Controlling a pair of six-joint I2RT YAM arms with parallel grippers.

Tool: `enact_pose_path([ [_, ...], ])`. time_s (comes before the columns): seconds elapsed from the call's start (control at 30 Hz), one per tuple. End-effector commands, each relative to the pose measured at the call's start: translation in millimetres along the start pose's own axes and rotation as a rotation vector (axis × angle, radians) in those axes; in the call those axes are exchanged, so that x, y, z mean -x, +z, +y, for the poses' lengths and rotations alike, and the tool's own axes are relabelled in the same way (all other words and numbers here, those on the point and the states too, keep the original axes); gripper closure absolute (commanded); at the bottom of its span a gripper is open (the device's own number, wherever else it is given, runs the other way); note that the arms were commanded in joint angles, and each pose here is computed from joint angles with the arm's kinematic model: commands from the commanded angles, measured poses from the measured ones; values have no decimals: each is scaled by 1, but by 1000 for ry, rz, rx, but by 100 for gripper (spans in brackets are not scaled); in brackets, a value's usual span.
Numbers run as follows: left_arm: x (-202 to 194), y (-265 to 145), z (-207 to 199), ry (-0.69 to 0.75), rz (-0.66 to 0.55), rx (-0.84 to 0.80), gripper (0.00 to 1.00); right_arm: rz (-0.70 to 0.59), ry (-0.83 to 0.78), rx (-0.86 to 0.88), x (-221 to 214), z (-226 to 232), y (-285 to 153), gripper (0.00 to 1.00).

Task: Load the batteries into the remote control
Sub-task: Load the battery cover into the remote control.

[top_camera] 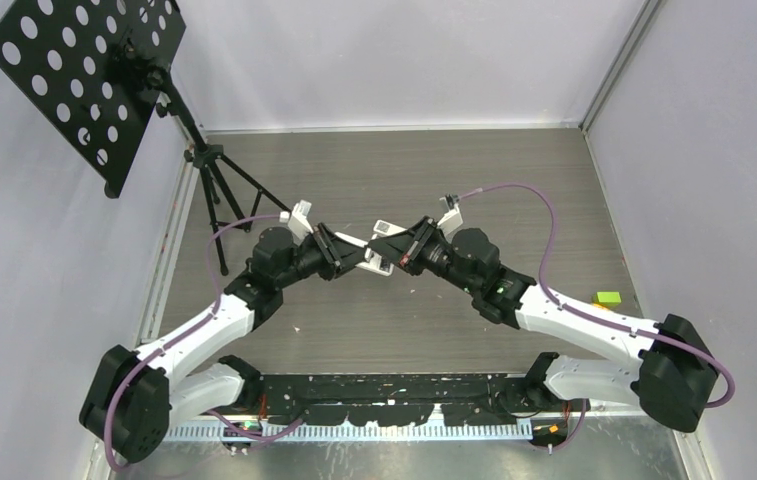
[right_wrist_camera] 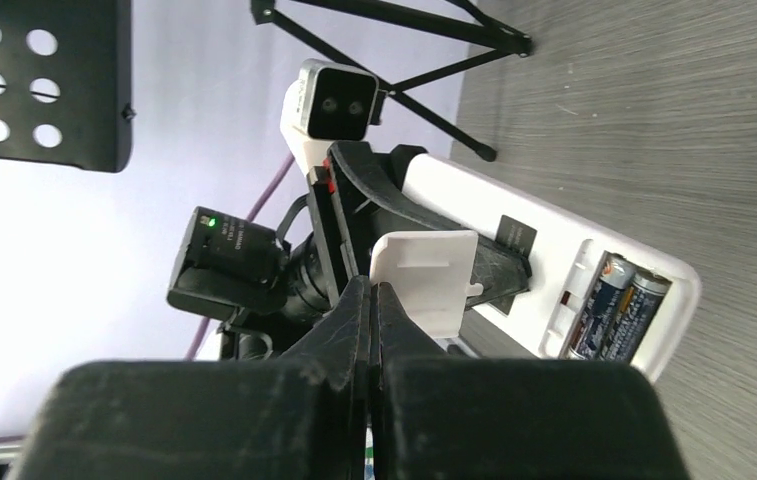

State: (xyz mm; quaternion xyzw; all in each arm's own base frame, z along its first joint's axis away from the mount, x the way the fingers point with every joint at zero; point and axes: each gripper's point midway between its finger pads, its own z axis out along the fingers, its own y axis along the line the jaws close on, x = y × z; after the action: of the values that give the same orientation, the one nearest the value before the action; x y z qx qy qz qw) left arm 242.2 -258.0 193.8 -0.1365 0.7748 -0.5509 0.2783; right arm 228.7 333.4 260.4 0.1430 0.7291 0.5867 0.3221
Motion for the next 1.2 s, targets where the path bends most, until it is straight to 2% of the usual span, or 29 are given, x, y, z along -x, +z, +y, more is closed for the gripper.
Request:
enact_pose_path([
  [0.0,6,-5,-48,0,14,-171,100,-27,49,153,8,40,-14,100],
  [0.2,14,-16,-52,5,30,-204,100,-74,63,155,16,40,-31,100],
  [0.73,11,-26,-73,53,137,-290,100,-12,98,205,2,42,-24,100],
  [1.17,12,-27,-75,59,140,-304,100,-16,113,203,1,37,-22,100],
])
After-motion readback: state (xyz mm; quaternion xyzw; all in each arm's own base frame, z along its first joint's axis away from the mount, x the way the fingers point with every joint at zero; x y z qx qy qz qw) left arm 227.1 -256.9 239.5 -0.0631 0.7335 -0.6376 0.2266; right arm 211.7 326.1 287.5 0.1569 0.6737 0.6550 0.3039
